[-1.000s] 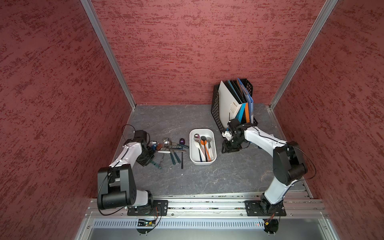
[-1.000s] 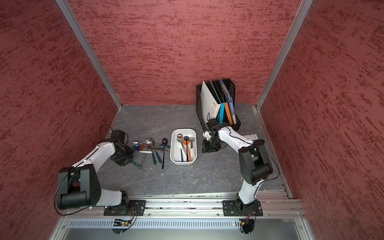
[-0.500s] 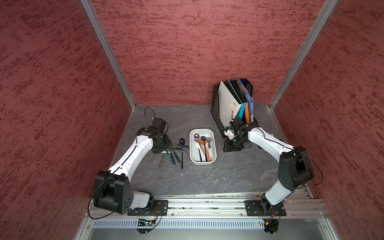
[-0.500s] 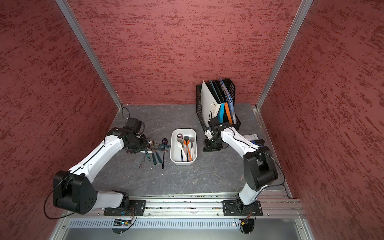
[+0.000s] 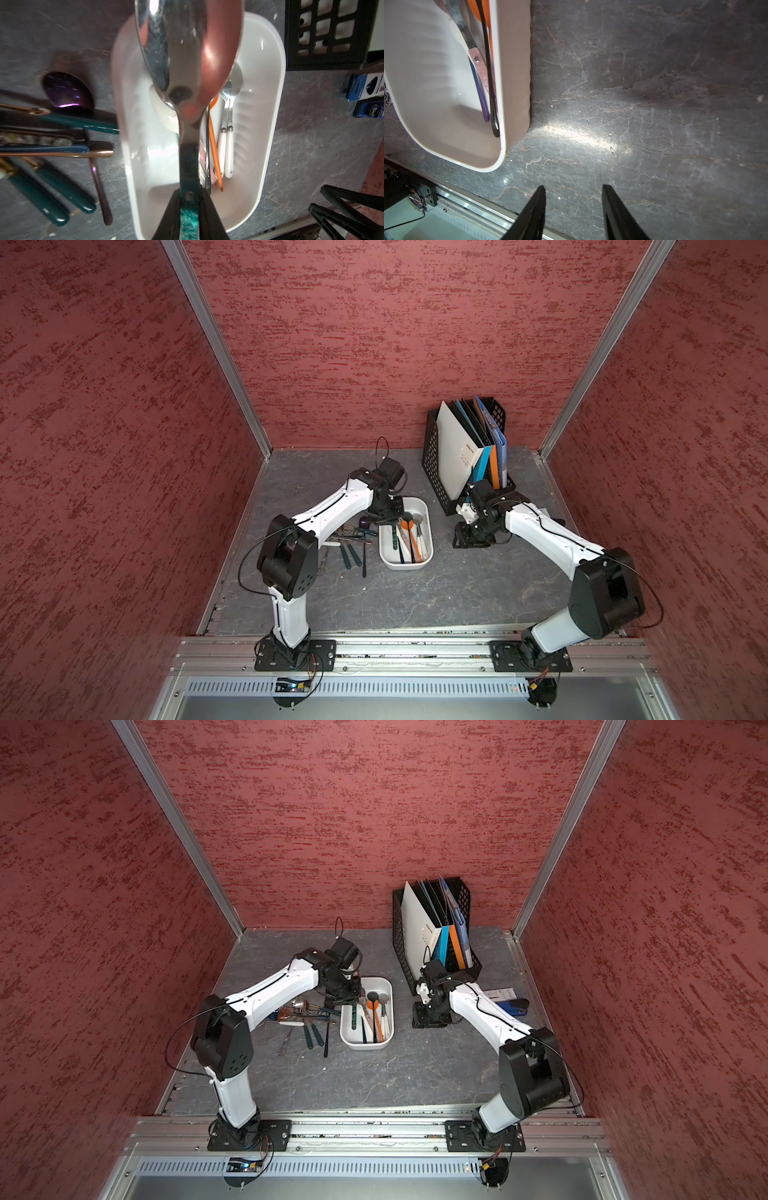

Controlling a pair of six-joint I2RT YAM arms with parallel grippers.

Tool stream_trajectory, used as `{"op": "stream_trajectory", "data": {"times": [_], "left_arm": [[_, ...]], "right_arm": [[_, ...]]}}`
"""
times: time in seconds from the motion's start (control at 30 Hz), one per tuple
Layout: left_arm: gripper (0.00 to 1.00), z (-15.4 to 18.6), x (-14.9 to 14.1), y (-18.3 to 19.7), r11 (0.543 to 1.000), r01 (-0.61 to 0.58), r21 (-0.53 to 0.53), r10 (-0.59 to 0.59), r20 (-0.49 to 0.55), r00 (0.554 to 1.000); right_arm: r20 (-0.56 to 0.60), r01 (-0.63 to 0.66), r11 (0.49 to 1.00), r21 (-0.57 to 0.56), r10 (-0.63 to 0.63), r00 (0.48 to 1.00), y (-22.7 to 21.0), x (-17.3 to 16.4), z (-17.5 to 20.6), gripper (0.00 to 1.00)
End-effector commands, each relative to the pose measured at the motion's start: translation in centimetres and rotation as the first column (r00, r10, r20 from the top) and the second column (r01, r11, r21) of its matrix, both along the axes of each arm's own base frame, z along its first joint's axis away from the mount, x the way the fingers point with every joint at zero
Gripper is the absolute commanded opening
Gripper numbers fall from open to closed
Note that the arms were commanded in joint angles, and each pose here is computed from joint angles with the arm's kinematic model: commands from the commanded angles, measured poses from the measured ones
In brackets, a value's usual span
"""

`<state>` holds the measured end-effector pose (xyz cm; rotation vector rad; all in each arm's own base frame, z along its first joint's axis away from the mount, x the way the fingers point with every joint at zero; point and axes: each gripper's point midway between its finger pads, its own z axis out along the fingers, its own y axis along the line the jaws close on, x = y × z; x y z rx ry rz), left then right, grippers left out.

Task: Put the spoon into the storage box
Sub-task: Pick up the spoon from the center of the board, then place the spoon in the storage box.

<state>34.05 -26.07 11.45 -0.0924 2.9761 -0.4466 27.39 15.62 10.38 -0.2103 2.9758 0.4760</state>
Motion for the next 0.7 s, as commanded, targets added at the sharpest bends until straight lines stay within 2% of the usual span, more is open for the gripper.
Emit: {"op": "stream_trajectory", "data": {"times": [0.0, 0.3, 0.67], "left_arm": [[0.17, -1.3, 0.0, -1.1, 0.999, 0.029, -0.025, -0.030, -0.048, 0.998], [0.17, -4.1, 0.9, -0.7, 0.999, 0.038, 0.024, -0.036, -0.087, 0.996], [0.17, -7.0, 0.8, -0.3, 0.998, 0.037, 0.046, -0.030, -0.160, 0.987]], "right_arm": [[0.019, 0.025, 1.000, -0.014, -0.024, 1.000, -0.7, -0.2, 0.2, 0.47], [0.011, 0.031, 0.999, -0.004, -0.031, 0.999, -0.7, -0.8, -0.8, 0.47], [-0.001, 0.014, 1.000, -0.015, -0.014, 1.000, -0.8, -0.8, -1.7, 0.47]]}}
